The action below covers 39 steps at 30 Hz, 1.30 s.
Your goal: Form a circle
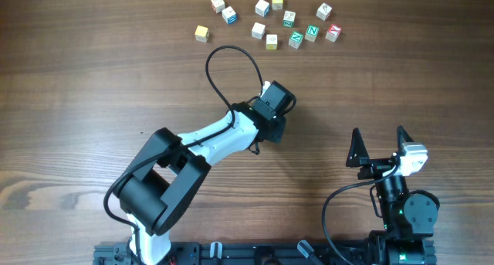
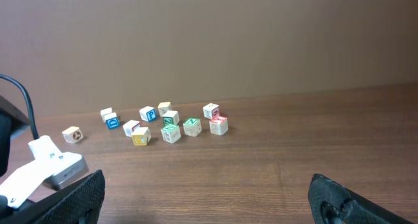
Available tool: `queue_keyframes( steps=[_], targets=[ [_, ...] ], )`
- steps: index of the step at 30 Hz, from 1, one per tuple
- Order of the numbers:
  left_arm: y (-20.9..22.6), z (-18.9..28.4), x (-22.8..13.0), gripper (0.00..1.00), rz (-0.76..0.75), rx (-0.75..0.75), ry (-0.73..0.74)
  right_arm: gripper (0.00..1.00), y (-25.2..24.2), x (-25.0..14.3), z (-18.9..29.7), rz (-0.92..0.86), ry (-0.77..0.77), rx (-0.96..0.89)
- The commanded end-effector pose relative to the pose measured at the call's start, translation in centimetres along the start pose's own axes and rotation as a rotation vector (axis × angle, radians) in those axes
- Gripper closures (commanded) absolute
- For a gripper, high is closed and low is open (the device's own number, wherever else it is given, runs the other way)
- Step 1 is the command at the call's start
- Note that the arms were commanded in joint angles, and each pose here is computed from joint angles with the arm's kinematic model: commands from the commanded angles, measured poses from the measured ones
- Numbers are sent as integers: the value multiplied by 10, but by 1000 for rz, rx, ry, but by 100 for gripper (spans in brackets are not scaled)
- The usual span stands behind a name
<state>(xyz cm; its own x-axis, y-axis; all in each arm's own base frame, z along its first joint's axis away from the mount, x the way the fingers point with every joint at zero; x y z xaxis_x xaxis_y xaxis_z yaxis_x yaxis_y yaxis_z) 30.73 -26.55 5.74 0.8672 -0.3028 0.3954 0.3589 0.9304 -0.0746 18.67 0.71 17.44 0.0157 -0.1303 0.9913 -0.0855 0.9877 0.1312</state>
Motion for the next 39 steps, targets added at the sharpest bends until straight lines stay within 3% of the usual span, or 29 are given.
queue_keyframes(
  steps=[1,21,39],
  targets=[
    [-23,-1,2,96,-20,-136,-4,0,-3,2,0,-6,-14,-21],
    [1,-1,17,96,-7,76,-115,0,-3,2,0,-5,-14,-21],
    [6,-2,9,96,-14,108,-74,0,-3,2,0,-6,-14,-21]
  ],
)
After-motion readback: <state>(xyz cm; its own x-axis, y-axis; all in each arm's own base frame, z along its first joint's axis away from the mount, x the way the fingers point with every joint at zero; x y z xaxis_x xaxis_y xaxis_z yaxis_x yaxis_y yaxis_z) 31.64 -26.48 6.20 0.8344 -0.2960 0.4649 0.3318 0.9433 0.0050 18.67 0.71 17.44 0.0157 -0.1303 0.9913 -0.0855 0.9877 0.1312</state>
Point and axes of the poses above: each gripper's point midway between its finger pads, its own z axis back along the fingers, its own y axis along the line the jaws close on, x = y × z, the point moved 6 cm from there along z, back along the fingers
